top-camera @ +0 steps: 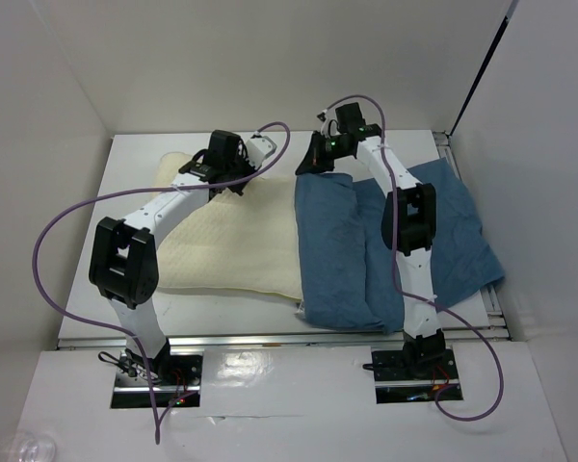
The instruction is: Put the pillow into the pillowcase
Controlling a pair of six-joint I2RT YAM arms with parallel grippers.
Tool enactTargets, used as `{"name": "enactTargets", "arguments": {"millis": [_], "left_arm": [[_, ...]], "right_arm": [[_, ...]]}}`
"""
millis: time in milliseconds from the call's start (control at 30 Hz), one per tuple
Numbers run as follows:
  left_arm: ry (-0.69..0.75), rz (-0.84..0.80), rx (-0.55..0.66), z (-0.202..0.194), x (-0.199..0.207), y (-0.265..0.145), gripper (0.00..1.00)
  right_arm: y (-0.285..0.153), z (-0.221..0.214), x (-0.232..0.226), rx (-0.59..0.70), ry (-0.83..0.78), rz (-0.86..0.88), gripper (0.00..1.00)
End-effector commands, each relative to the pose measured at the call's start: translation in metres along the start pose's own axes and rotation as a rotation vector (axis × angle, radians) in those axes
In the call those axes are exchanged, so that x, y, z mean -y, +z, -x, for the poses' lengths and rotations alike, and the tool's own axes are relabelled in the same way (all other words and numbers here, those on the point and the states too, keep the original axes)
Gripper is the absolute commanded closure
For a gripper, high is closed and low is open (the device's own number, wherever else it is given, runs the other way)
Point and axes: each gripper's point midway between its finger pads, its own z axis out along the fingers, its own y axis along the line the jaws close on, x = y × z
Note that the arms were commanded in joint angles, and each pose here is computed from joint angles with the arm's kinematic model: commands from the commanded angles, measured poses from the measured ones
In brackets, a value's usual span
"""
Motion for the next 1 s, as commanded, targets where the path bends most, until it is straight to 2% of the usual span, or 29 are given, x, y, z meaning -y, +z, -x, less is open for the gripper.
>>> {"name": "enactTargets", "arguments": {"millis": [0,233,467,633,733,800,833,867,900,967], "left_arm": [[0.036,0.019,0.14,0.048,-0.008,-0.013,1.0],[0.042,-0.01,0.143,0.051,0.0,-0.014,1.0],[0.011,-0.001,0.168,0.065,-0.005,-0.014,1.0],[0.005,0.01,0.196,0.073,-0.008,-0.015,1.0],[-0.001,0.025,0.159,0.056,-0.006,-0.007,1.0],[-0.018,0.053,0.144,0.048,-0.009,-0.003,1.0],[-0.031,0.104,0.133,0.046,-0.018,-0.004,1.0],[-0.05,0.141,0.109,0.038,-0.027,-0.004,1.0],[-0.082,0.181,0.093,0.031,-0.037,-0.002,0.86],[-0.122,0.226,0.068,0.02,-0.051,-0.001,0.63]], "right_arm": [[-0.008,0.023,-0.033,0.046,-0.031,0.108,1.0],[0.014,0.022,-0.093,0.046,-0.112,0.258,1.0],[0.05,-0.035,-0.138,-0.103,-0.095,0.347,1.0],[0.062,-0.045,-0.138,-0.121,-0.083,0.339,1.0],[0.057,-0.026,-0.131,-0.067,-0.115,0.324,0.99],[0.054,-0.008,-0.111,-0.02,-0.13,0.28,0.77],[0.044,0.008,-0.113,0.03,-0.163,0.275,0.62],[0.038,0.02,-0.104,0.069,-0.172,0.247,0.55],[0.019,0.039,-0.091,0.118,-0.188,0.231,0.48],[-0.009,0.059,-0.085,0.176,-0.226,0.216,0.43]]}}
